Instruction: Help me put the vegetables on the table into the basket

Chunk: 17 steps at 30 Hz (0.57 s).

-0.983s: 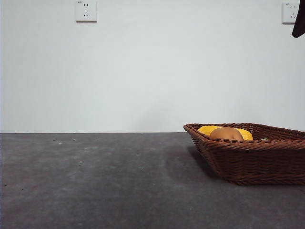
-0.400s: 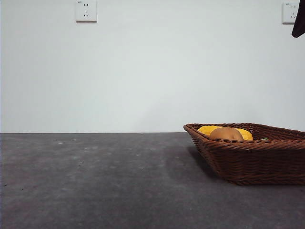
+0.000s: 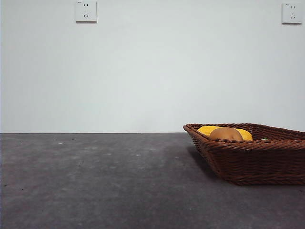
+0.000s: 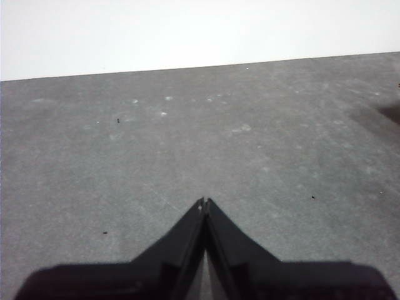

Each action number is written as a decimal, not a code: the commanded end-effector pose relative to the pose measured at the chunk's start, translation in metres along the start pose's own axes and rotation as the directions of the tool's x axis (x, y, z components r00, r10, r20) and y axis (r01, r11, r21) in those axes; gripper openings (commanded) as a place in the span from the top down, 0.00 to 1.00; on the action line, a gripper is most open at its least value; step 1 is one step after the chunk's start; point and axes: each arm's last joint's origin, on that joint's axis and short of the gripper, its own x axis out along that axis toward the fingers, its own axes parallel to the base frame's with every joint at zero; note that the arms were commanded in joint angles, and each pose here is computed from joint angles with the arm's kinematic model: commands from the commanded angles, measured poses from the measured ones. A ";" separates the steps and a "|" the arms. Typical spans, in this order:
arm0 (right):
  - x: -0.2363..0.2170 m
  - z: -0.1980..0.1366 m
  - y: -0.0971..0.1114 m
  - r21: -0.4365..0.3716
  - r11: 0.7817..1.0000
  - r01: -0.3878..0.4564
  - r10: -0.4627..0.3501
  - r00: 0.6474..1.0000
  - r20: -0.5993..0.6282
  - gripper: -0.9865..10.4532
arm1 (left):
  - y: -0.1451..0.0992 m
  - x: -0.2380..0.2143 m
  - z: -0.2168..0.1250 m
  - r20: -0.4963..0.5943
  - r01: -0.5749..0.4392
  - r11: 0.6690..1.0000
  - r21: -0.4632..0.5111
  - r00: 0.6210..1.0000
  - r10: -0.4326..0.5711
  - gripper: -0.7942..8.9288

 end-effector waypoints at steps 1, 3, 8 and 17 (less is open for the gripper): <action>-0.002 -0.032 0.002 0.026 1.000 0.013 -0.014 0.999 0.044 0.91 | 0.000 0.001 -0.003 -0.002 -0.005 1.000 -0.011 1.000 0.005 0.92; 0.000 -0.064 0.003 0.061 0.998 0.015 -0.021 0.995 0.097 0.91 | 0.000 0.001 -0.003 -0.002 -0.005 1.000 -0.011 1.000 0.005 0.92; 0.018 -0.128 0.006 0.140 0.990 0.008 -0.033 0.984 0.176 0.91 | 0.000 0.001 -0.003 -0.002 -0.005 1.000 -0.011 1.000 0.005 0.92; 0.042 -0.187 0.008 0.165 0.986 0.010 -0.029 0.993 0.118 0.91 | 0.000 0.001 -0.003 -0.002 -0.005 1.000 -0.011 1.000 0.005 0.92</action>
